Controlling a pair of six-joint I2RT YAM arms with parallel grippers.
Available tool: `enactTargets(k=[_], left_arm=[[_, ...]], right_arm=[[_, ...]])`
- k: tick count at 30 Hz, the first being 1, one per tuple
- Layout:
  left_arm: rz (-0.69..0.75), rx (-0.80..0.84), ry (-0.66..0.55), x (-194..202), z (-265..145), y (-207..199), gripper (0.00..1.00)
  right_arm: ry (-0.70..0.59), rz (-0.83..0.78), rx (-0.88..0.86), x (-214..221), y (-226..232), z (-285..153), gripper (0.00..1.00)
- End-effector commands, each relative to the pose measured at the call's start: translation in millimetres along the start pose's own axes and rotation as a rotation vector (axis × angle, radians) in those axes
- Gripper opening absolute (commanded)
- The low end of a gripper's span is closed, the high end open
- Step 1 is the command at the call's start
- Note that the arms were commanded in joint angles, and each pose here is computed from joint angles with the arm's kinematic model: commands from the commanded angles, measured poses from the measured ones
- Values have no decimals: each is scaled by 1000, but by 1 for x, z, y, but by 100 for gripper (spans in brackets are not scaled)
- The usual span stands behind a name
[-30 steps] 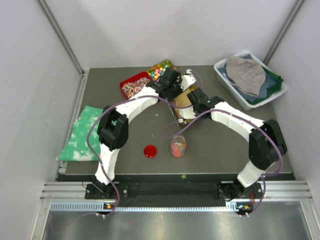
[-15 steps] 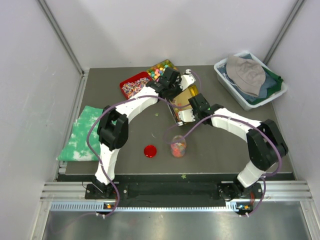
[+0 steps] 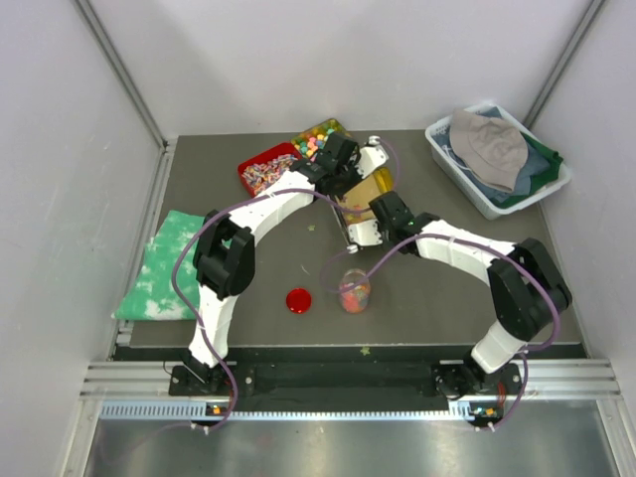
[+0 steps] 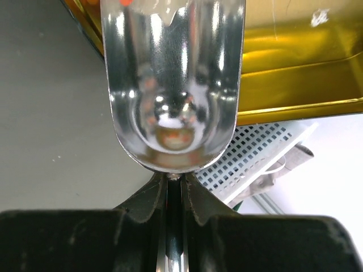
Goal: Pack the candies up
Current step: Scoop the fake candies from the storage box.
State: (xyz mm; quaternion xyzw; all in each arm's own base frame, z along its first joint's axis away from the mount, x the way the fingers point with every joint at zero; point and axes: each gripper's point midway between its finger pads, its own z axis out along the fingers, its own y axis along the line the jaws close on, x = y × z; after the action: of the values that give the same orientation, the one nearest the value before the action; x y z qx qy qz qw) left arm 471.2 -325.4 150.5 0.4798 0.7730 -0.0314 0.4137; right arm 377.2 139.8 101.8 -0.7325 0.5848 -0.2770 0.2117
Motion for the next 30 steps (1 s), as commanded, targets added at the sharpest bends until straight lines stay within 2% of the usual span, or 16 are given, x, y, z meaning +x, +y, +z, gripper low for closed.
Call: enactTargets(k=[1, 17, 30], left_arm=[[-58, -56, -290, -96, -43, 20, 0], [-77, -56, -273, -90, -41, 17, 0], [-79, -65, -249, -80, -40, 15, 0]], right_arm=[[-63, 27, -83, -28, 23, 9, 0], [-119, 290, -208, -55, 51, 17, 0], [-142, 478, -264, -69, 56, 9, 0]])
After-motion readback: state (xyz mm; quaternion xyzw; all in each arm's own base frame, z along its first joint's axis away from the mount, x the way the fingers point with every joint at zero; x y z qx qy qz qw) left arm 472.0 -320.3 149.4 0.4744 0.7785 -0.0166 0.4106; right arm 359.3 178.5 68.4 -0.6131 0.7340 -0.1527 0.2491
